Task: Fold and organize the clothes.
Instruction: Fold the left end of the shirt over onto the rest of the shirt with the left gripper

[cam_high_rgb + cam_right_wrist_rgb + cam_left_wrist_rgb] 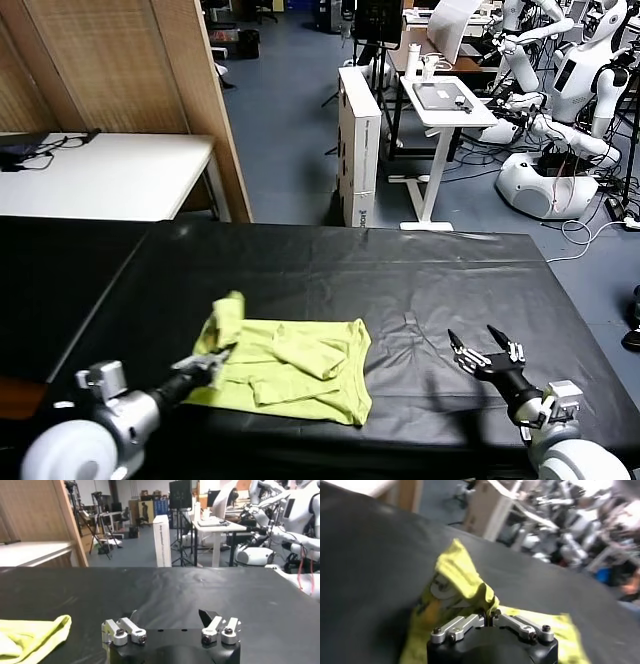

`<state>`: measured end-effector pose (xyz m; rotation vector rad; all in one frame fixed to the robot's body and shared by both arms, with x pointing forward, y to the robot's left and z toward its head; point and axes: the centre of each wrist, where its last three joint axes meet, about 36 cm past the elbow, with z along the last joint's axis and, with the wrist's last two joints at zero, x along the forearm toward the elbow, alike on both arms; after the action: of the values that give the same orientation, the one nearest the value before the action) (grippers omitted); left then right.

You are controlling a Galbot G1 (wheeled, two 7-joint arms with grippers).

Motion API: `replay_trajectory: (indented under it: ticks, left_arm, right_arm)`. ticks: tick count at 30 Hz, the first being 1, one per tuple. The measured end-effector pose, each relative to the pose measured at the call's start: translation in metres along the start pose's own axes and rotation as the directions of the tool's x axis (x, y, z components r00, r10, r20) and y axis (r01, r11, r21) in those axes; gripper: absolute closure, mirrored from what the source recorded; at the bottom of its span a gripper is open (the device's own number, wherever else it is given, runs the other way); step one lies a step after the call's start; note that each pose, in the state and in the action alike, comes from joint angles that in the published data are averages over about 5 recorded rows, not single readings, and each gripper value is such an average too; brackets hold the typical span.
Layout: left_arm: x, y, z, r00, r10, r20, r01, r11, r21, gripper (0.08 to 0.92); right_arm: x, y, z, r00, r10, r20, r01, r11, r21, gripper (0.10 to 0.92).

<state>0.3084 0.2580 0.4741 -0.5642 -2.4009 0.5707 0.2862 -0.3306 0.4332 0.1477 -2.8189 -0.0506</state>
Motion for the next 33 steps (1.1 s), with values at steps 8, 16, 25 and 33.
replay_trajectory:
  ticks: [8, 16, 25, 33]
  left_arm:
    - [-0.024, -0.028, 0.011, 0.9967, 0.080, -0.010, -0.080, 0.997, 0.020, 0.811]
    - [-0.036, -0.038, 0.017, 0.9949, 0.100, -0.012, -0.100, 0.995, 0.029, 0.811]
    - [-0.048, -0.041, 0.031, 0.9939, 0.106, -0.031, -0.104, 0.992, 0.078, 0.811]
    - [-0.061, -0.041, 0.038, 0.9949, 0.095, -0.033, -0.091, 0.991, 0.102, 0.811]
  right_arm:
    - [-0.004, 0.003, 0.004, 1.000, -0.010, -0.011, 0.010, 1.000, -0.001, 0.115]
    - [-0.006, 0.006, 0.006, 1.000, -0.016, -0.016, 0.016, 1.000, -0.002, 0.115]
    - [-0.006, 0.006, 0.006, 1.000, -0.018, -0.018, 0.018, 1.000, -0.001, 0.115]
    - [-0.005, 0.008, 0.007, 1.000, -0.021, -0.019, 0.021, 1.000, 0.002, 0.115]
